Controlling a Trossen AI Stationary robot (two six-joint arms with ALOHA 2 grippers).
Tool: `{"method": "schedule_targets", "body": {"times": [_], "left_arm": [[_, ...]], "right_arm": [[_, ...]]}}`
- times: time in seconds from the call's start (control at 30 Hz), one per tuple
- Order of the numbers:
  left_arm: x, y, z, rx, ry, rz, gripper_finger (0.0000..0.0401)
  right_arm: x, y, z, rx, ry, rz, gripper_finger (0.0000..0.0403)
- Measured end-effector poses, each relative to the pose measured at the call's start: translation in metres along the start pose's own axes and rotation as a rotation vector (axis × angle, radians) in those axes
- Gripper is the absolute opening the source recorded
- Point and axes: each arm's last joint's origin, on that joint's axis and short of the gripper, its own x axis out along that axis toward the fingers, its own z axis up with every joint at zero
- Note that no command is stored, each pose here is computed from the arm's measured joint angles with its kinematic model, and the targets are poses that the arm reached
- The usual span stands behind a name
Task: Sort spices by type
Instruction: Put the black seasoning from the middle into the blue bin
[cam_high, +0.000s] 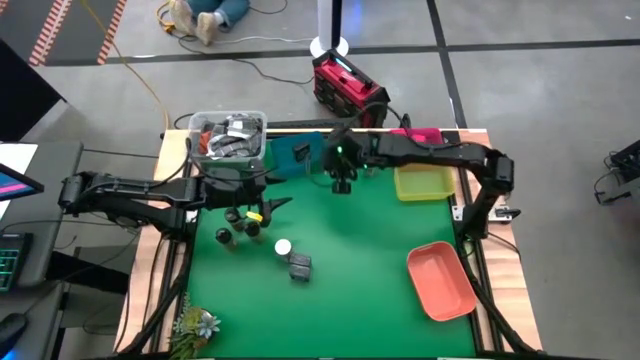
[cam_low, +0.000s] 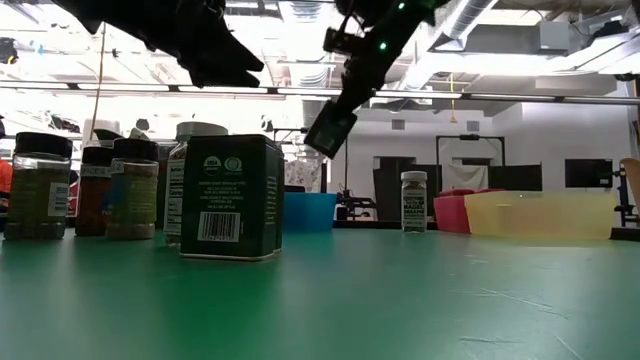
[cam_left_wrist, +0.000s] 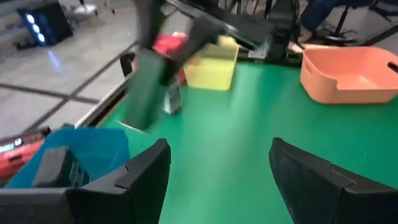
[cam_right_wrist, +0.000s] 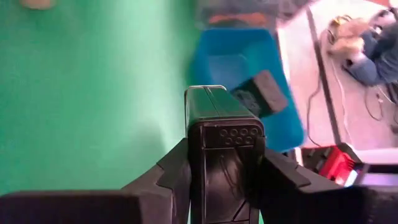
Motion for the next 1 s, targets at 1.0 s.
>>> {"method": "schedule_targets", "body": {"times": [1.0], "left_arm": [[-0.067, 0.011, -0.008, 0.018, -0.235, 0.142, 0.026]], "right_arm": [[0.095, -0.063, 0.041, -0.283, 0.157, 0.136, 0.0163]]}}
